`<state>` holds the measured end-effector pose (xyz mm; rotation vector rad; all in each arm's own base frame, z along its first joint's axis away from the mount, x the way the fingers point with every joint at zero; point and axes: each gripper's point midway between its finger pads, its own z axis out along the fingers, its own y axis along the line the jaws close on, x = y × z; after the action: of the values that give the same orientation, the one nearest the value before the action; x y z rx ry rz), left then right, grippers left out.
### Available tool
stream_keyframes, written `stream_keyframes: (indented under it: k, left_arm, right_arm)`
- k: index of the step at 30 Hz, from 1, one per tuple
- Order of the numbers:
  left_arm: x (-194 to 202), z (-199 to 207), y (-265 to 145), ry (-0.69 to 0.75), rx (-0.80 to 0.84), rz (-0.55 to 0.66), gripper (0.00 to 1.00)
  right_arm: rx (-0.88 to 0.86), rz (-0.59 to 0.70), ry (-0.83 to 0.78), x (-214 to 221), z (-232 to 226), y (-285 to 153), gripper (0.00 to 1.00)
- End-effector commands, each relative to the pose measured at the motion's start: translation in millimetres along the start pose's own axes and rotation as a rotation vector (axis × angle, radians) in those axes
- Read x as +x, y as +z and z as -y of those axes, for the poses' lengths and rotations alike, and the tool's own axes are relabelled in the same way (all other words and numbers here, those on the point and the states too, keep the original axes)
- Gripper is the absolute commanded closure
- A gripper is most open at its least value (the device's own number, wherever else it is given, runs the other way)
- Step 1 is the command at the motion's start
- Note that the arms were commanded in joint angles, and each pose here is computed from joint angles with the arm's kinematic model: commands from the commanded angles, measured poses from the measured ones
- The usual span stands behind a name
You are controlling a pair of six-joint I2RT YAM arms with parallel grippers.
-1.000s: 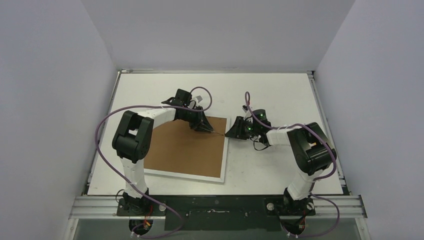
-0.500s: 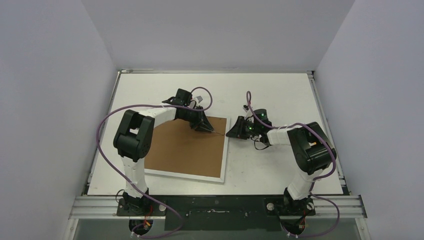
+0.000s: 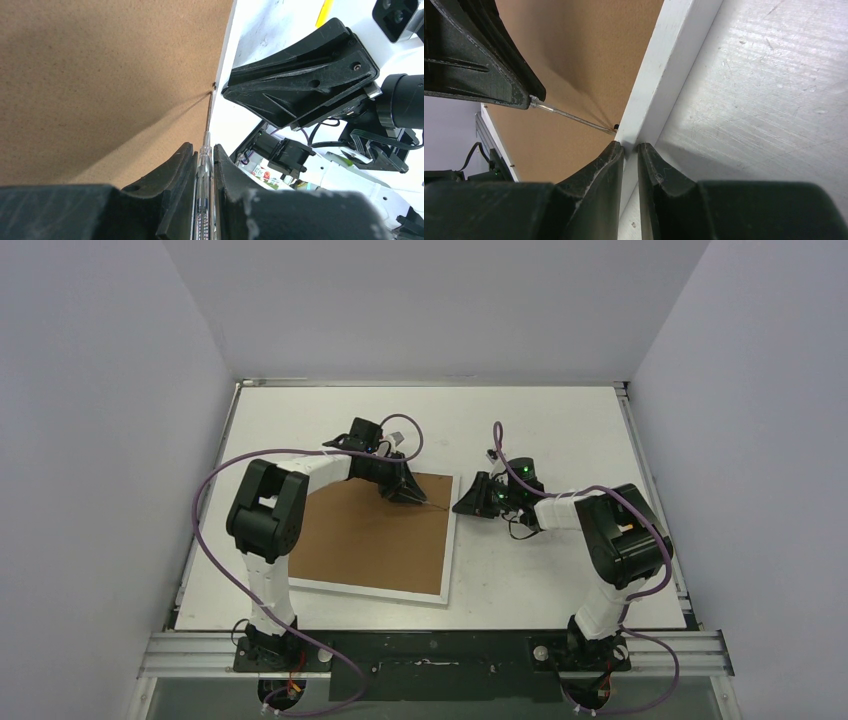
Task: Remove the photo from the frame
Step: Release the photo frame item from the photo frame.
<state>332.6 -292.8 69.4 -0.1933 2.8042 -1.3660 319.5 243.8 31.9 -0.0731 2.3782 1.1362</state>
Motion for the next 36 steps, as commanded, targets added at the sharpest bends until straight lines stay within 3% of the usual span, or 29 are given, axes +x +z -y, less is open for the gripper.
stream_keyframes:
  k: [1, 13, 29, 32, 36]
  left_arm:
    - [-10, -13, 4, 0.010, -0.023, 0.037, 1.00]
    - [-11, -14, 7, -0.024, 0.062, 0.026, 1.00]
    - [-2, -11, -3, -0.030, 0.147, -0.010, 1.00]
    - [2, -4, -7, -0.030, 0.188, -0.013, 1.00]
    - [5, 4, -15, -0.011, 0.201, -0.005, 1.00]
  right_arm:
    - [-0.050, 0.042, -0.065, -16, -13, 6, 0.83]
    - [-0.055, 0.035, -0.060, -14, -12, 9, 0.75]
    - [-0.063, 0.027, -0.052, -12, -11, 11, 0.74]
    - [-0.057, 0.021, -0.047, -10, -9, 13, 0.70]
    - [-0.056, 0.025, -0.048, -11, -10, 12, 0.55]
